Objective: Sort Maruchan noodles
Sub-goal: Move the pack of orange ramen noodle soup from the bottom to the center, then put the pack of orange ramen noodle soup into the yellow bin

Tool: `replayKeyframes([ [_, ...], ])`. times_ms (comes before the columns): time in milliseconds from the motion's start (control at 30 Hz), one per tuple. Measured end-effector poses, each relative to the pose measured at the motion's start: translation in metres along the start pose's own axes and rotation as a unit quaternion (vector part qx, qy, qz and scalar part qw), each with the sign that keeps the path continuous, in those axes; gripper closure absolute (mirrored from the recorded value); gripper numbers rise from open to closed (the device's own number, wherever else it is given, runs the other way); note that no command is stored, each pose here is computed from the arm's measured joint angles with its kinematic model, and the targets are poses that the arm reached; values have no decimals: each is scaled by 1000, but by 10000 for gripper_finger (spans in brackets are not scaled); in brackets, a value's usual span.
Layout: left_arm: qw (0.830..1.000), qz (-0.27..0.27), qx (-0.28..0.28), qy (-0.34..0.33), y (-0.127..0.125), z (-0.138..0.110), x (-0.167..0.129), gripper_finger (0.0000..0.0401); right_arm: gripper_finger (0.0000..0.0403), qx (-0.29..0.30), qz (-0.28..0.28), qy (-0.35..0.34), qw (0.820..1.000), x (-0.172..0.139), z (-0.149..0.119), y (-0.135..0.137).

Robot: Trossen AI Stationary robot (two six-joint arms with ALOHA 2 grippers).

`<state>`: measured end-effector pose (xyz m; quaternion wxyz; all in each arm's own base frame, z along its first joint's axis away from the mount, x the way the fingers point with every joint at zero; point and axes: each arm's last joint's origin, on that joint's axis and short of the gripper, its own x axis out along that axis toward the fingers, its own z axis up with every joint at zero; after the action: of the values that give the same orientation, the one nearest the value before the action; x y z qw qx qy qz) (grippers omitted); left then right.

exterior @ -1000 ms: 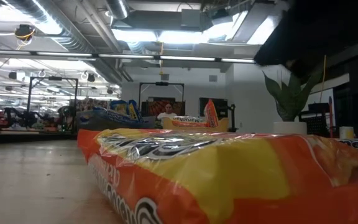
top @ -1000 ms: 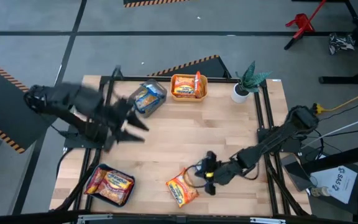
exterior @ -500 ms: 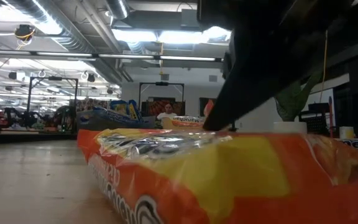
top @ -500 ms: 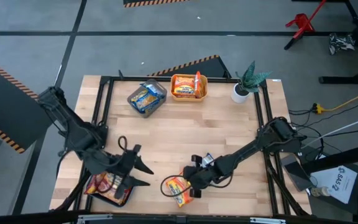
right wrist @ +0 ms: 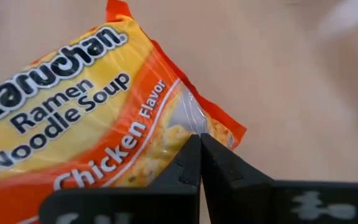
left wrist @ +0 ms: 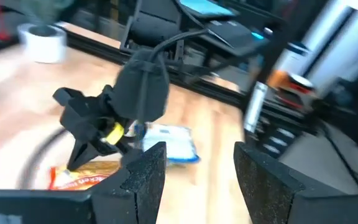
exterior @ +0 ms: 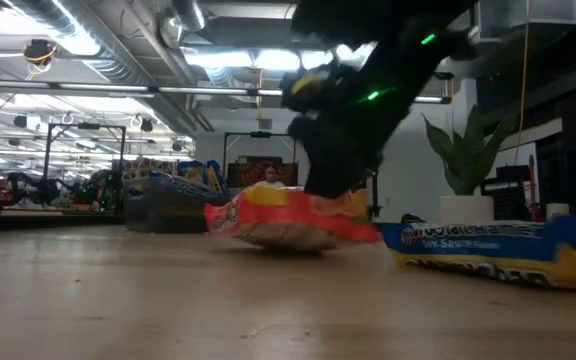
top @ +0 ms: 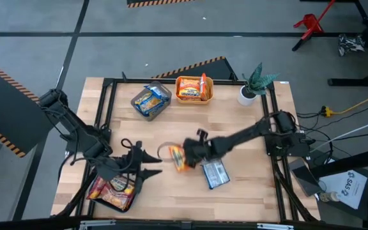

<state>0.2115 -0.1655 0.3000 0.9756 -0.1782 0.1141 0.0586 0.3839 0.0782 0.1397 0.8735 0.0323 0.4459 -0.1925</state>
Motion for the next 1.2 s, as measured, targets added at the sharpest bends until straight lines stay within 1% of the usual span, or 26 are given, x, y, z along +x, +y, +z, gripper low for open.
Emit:
replayKeyframes([
  [67,1000,23,-7,-9,5,2,3,219,403,9,-9,0,1000,5,6,-12],
  [133,999,33,-27,-8,11,5,7,219,403,11,-9,-6,1000,-2,10,-16],
  [233,997,32,-72,1,22,12,17,219,403,9,3,-46,999,-32,21,-13],
  [300,996,35,-81,18,33,16,25,219,403,7,-2,-71,997,-53,26,-13],
  [367,994,55,-87,34,47,20,32,219,403,6,-5,-84,996,-66,27,-12],
  [467,989,96,-95,65,72,24,43,219,403,1,12,-92,996,-75,24,-3],
  [533,985,106,-105,83,88,28,50,219,403,-4,23,-94,995,-69,15,5],
  [600,981,118,-111,105,103,30,55,219,403,1,27,-90,996,-57,-1,7],
  [633,979,124,-112,116,109,29,56,219,403,9,28,-92,995,-51,-9,4],
  [700,978,122,-118,120,118,32,59,219,403,39,41,-122,991,-41,-18,-1],
  [767,977,112,-126,133,126,33,61,219,403,62,45,-146,986,-34,-27,-12],
  [800,975,107,-131,142,129,32,61,219,403,76,52,-161,983,-31,-28,-17],
  [867,975,97,-139,146,131,33,62,219,403,98,66,-178,977,-22,-25,-31],
  [933,975,86,-149,137,128,32,63,219,403,102,70,-170,978,-12,-22,-47],
  [1133,974,83,-150,147,119,19,61,219,403,80,86,-147,982,10,-14,-78],
  [1200,973,80,-154,151,116,17,60,219,403,83,92,-143,982,14,-12,-87],
])
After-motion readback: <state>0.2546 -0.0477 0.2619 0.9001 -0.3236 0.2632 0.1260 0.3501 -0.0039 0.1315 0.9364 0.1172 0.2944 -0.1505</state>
